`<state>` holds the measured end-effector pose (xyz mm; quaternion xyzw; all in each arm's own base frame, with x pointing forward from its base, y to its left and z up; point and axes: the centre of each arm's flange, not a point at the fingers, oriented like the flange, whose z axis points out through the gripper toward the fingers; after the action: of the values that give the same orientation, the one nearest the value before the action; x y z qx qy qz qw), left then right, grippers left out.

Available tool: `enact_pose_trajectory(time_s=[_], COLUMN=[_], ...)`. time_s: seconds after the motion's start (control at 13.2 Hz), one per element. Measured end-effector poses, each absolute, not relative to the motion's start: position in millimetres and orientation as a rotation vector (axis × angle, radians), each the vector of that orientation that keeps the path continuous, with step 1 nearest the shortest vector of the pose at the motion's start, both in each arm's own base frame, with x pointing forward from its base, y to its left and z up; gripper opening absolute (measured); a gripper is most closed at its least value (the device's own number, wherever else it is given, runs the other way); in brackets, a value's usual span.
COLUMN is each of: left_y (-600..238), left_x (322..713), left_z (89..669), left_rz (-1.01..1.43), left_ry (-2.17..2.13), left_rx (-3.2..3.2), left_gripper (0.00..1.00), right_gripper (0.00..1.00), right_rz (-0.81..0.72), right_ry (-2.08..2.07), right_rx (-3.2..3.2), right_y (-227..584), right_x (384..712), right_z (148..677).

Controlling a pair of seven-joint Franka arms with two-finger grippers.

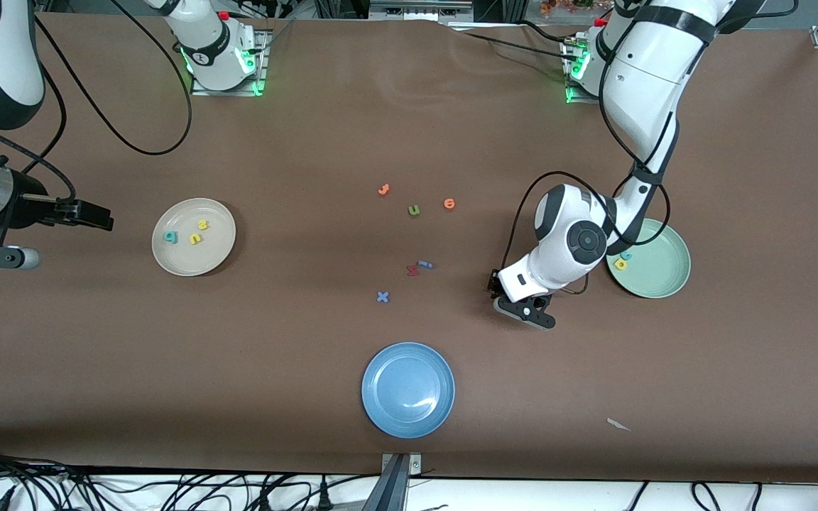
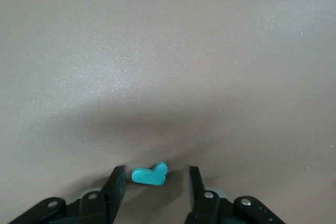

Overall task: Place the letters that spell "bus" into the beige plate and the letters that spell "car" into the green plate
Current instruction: 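Grasp the teal L-shaped letter with the left gripper, then place the teal letter on the green plate with the left gripper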

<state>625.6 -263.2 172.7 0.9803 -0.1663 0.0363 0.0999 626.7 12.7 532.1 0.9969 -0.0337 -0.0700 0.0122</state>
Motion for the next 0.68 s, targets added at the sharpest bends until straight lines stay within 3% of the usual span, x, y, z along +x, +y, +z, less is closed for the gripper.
enact_pose_trajectory(time_s=[0.38, 0.53, 0.68], left_y=[-262.2, -258.9, -260.0], left_x=[625.8, 627.0, 627.1], left_z=[172.1, 171.2, 172.5], left_rz=[0.107, 0.110, 0.113], left_ry=[-0.493, -0.495, -0.499], left_rx=[2.902, 2.911, 2.912], left_gripper=[0.48, 0.34, 0.32], right_gripper=[1.00, 1.00, 1.00], right_rz=[-0.218, -0.218, -0.218], right_ry=[-0.105, -0.105, -0.105], right_rx=[3.108, 3.108, 3.108], right_y=[12.7, 12.8, 12.8], right_x=[626.7, 626.7, 626.7], right_z=[532.1, 532.1, 532.1])
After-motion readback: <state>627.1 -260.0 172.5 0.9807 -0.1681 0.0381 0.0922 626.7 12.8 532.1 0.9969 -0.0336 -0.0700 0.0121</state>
